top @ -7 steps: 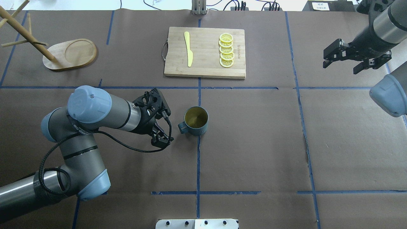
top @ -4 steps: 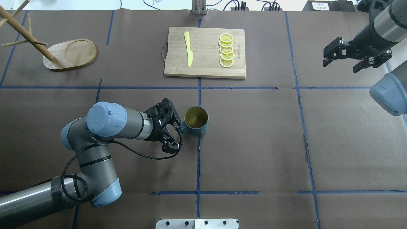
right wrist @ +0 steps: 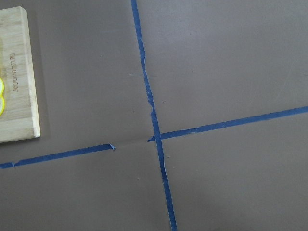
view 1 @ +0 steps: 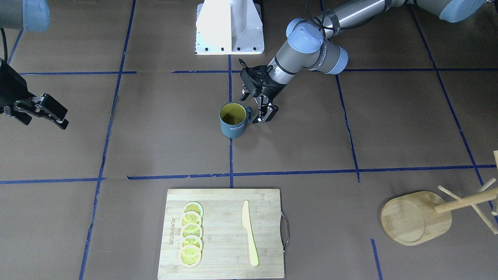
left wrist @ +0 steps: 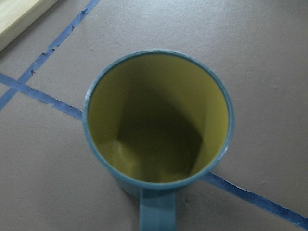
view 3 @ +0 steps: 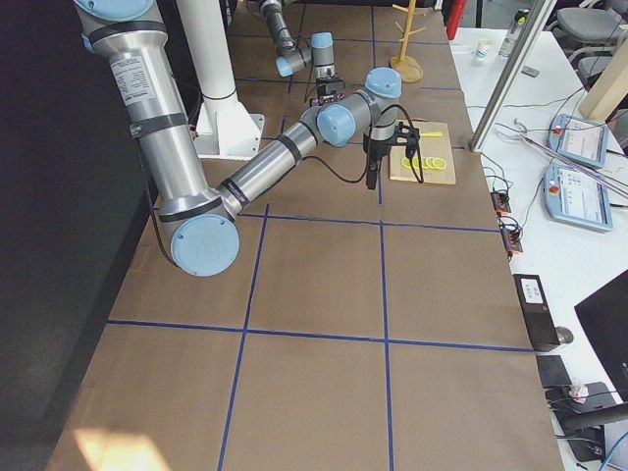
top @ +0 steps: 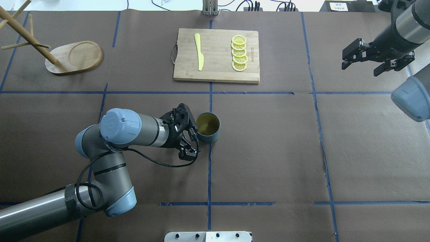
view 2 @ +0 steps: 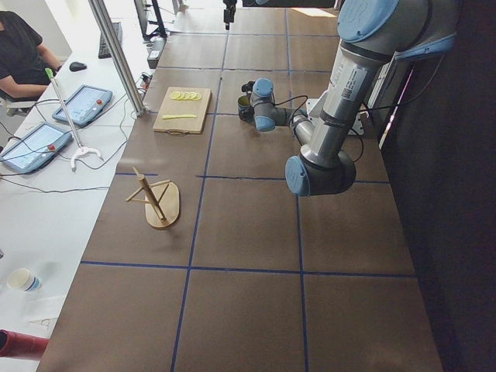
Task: Hang cup on storage rack
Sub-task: 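Move the left gripper down onto the blue mug's rim, then close the left gripper on the mug rim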
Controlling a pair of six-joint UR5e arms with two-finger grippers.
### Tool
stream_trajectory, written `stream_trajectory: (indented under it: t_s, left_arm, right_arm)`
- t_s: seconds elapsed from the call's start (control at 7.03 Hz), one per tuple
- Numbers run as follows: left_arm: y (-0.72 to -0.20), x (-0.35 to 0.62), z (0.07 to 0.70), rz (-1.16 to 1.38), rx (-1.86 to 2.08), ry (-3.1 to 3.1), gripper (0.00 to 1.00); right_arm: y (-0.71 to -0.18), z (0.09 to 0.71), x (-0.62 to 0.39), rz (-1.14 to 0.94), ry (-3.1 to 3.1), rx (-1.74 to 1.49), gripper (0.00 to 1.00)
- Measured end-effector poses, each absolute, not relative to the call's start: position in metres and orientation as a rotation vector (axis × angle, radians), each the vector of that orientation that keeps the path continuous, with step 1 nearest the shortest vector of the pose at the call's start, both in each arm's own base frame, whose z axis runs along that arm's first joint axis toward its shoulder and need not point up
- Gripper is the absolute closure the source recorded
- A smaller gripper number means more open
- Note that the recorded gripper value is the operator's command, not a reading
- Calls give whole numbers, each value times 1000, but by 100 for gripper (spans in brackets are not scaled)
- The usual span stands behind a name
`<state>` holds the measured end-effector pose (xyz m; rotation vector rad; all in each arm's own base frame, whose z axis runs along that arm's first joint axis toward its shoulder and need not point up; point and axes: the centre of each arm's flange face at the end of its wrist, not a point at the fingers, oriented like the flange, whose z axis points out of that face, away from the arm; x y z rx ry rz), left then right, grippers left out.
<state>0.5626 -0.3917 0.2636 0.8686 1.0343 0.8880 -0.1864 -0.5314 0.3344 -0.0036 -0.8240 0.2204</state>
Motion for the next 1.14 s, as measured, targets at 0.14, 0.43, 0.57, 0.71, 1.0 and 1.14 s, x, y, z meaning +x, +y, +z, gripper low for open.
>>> stream_trajectory:
  t_s: [0.14, 0.43, 0.57, 0.71, 1.0, 1.14]
  left_arm:
    - [-392, 562, 262, 886, 878, 1040, 25]
    - [-394, 560, 262, 882, 886, 1045, 41]
    - [-396, 558, 262, 877, 890, 1046, 48]
    - [-398, 554, 261, 871, 895, 1048, 52]
    - [-401, 549, 260, 864, 899, 1048, 52]
    - [-402, 548, 261, 863, 899, 1048, 52]
  right_arm:
    - [-532, 334, -186, 221, -824, -3, 0]
    - [-532, 334, -187, 222, -824, -4, 0]
    - [-532, 334, -188, 222, -824, -4, 0]
    - [-531, 333, -188, 223, -825, -3, 0]
    - [-531, 332, -188, 224, -826, -4, 0]
    - [-531, 332, -188, 224, -826, -4, 0]
